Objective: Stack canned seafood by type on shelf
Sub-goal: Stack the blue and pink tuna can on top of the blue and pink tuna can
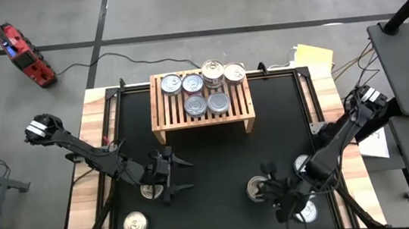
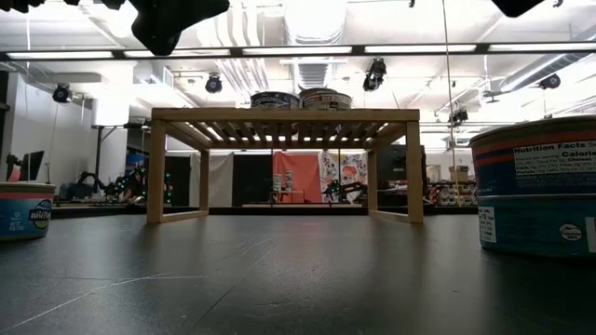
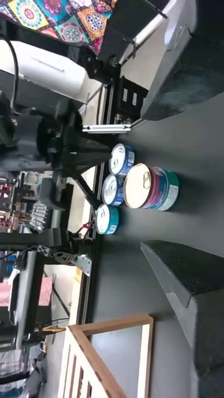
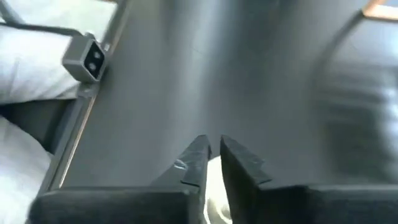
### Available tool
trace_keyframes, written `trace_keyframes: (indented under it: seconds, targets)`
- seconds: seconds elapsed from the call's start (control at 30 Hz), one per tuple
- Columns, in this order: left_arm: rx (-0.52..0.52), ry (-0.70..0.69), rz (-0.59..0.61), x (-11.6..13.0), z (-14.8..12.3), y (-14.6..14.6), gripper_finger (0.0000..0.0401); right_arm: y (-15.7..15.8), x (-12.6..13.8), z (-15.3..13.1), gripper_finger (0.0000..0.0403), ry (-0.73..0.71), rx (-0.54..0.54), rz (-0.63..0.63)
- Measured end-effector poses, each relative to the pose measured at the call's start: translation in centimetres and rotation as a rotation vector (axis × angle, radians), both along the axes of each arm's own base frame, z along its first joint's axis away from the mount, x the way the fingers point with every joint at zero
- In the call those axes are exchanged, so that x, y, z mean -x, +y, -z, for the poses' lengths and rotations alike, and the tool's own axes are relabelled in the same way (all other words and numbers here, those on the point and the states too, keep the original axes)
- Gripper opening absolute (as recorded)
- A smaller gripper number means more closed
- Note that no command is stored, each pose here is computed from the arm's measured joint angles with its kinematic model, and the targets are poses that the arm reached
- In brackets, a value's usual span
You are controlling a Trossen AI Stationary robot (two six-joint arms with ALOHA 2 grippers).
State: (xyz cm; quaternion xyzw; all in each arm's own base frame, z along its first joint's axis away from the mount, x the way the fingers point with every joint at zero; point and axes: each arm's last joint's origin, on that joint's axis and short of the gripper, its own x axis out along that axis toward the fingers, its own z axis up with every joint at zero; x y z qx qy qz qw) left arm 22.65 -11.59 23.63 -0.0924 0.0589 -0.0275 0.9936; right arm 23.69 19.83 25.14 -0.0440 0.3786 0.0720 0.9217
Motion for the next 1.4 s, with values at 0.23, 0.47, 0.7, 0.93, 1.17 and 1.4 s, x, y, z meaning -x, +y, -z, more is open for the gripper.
trace_keyframes:
  seconds: [0.23, 0.47, 0.7, 0.93, 1.17, 1.4]
  targets:
    - [-0.010, 0.016, -0.006, -0.3, 0.5, -0.1, 0.0316, 0.2, 0.2, 2.6, 0.0012, -0.160, 0.036, -0.027]
    - [-0.007, 0.011, -0.008, -0.8, 1.1, -0.5, 0.0316, -0.5, 0.7, 4.8, 0.0012, -0.212, 0.035, 0.027]
    - [-0.007, 0.018, -0.009, -1.1, 1.6, -0.6, 0.0316, -0.9, 1.1, 5.6, 0.0012, -0.139, -0.043, 0.137]
    - [-0.006, -0.004, -0.008, -1.4, 1.7, -0.8, 0.0316, -1.2, 1.5, 6.0, 0.0012, -0.081, -0.069, 0.202]
    - [-0.001, 0.001, -0.008, -1.7, 2.2, -0.9, 0.0316, -1.2, 1.5, 6.0, 0.0012, -0.080, -0.060, 0.195]
    - [0.001, -0.003, -0.009, -1.8, 2.3, -1.0, 0.0316, -1.2, 1.5, 6.1, 0.0012, -0.079, -0.057, 0.194]
